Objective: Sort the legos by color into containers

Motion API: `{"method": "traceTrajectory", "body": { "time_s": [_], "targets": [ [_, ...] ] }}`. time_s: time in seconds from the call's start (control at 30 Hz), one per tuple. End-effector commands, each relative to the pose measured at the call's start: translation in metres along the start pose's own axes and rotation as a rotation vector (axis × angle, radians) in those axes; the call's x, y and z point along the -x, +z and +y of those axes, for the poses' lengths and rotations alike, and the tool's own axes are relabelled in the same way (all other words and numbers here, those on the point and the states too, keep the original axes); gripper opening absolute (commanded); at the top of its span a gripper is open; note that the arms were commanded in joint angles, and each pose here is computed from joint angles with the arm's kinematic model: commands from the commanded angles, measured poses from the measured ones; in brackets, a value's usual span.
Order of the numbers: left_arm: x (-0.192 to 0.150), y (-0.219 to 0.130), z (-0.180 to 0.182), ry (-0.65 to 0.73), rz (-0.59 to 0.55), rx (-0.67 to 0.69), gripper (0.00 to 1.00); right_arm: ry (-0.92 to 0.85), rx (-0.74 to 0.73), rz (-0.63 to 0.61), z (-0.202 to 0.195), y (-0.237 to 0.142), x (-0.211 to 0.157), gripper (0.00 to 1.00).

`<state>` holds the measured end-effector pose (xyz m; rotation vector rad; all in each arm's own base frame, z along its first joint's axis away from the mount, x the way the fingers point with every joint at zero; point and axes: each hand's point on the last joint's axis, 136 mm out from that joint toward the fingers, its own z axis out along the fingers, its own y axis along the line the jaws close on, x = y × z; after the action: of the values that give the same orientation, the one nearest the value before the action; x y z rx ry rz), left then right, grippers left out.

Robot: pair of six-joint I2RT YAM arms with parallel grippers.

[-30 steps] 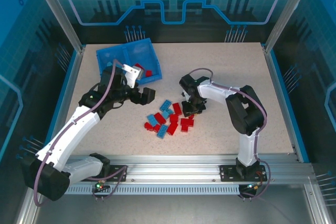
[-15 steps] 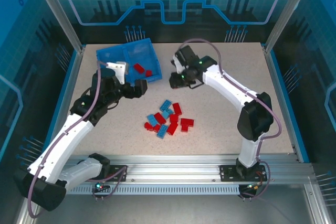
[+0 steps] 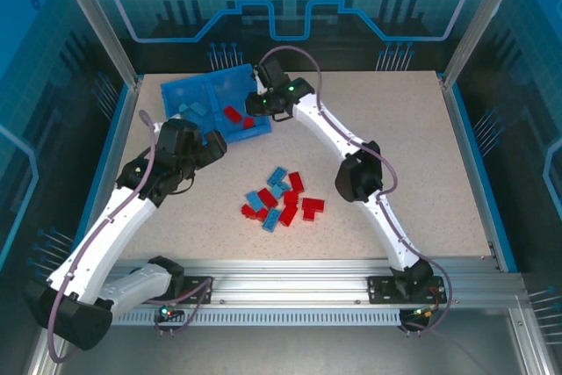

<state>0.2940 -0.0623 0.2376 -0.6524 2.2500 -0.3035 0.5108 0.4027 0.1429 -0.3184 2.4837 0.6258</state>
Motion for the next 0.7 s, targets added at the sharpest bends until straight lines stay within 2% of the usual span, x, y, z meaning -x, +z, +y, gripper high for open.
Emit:
{"method": "traceTrajectory", "body": {
  "time_s": [0.0, 0.1, 0.3, 0.4, 0.5, 0.67],
  "targets": [
    [-0.014, 0.000, 0.017, -0.087, 0.048, 0.054, 0.99, -0.003, 0.080, -0.067, 0.039, 0.004, 0.008, 0.21],
    [-0.019, 0.000, 0.019, -0.093, 0.065, 0.059, 0.99, -0.021, 0.089, -0.113, 0.053, 0.017, 0.009, 0.21],
    [-0.021, 0.000, 0.025, -0.129, 0.066, 0.084, 0.99, 0.033, 0.088, -0.160, 0.050, 0.042, 0.012, 0.23],
    [-0.025, 0.002, 0.030, -0.155, 0.081, 0.106, 0.99, 0.047, 0.095, -0.191, 0.050, 0.044, 0.019, 0.35],
    [-0.028, 0.004, 0.033, -0.169, 0.092, 0.120, 0.99, 0.061, 0.116, -0.214, 0.053, 0.038, 0.028, 0.46],
    [-0.034, 0.009, 0.036, -0.178, 0.120, 0.135, 0.99, 0.056, 0.179, -0.232, 0.064, -0.009, 0.052, 0.47]
  ]
}}
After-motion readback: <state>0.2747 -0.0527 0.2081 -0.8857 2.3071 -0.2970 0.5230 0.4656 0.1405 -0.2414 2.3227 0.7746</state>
